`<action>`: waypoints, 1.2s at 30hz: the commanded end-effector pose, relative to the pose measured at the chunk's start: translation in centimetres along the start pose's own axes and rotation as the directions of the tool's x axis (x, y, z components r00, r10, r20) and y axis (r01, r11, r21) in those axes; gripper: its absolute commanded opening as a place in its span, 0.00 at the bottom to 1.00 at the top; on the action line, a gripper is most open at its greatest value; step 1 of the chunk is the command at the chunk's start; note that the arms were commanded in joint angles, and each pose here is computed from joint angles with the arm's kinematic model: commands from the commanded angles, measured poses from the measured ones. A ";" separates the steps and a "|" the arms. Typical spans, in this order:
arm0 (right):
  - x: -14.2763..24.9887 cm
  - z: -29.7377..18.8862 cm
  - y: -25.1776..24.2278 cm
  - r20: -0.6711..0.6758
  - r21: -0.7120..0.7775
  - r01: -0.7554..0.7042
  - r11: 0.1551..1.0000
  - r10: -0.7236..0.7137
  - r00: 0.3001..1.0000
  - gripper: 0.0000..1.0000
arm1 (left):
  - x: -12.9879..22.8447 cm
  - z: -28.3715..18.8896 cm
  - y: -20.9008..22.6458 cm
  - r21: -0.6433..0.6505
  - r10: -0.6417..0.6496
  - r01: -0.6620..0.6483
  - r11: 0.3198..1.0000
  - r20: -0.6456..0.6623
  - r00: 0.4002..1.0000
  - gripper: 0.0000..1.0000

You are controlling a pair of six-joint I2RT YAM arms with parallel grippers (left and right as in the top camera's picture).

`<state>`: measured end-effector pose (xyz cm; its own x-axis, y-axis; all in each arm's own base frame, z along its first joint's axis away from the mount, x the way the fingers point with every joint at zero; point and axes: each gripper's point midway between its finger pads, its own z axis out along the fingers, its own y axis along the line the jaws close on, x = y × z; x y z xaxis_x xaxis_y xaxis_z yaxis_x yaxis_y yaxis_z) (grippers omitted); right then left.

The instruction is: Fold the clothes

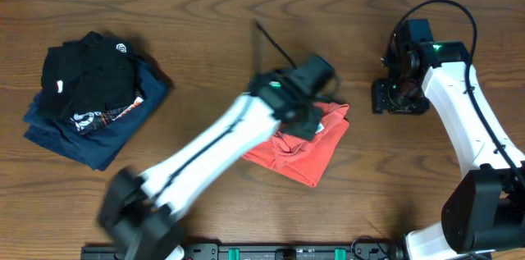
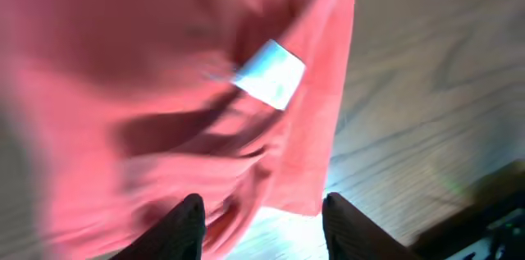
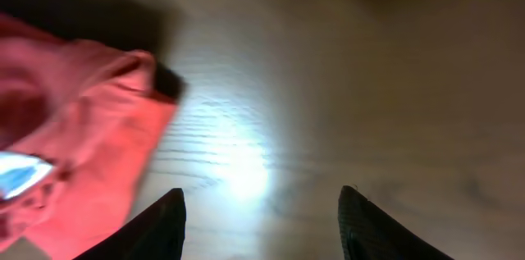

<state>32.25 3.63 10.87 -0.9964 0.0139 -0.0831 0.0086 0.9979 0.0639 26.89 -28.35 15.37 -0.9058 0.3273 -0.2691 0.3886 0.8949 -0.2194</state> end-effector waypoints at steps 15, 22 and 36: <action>-1.5 2.7 10.0 0.061 -0.264 0.232 0.936 -0.224 0.973 0.64 | 2.2 -1.0 7.0 -0.029 -0.332 0.330 0.943 -0.084 0.940 0.65; -0.5 6.2 9.8 -0.068 -0.254 0.157 0.954 -0.179 0.981 0.56 | 4.0 2.5 5.1 0.084 -0.322 0.340 0.937 -0.174 0.931 0.65; 0.9 7.5 5.5 -0.173 -0.038 0.043 0.998 -0.049 0.984 0.03 | 8.2 7.8 -0.2 0.164 -0.188 0.219 0.962 -0.185 0.964 0.48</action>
<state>32.07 10.61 3.96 -0.9937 -0.0832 0.0747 -0.0715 0.9865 0.1474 21.85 -27.47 6.24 -0.9786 0.1926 -0.0723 0.2052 0.8888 -0.4099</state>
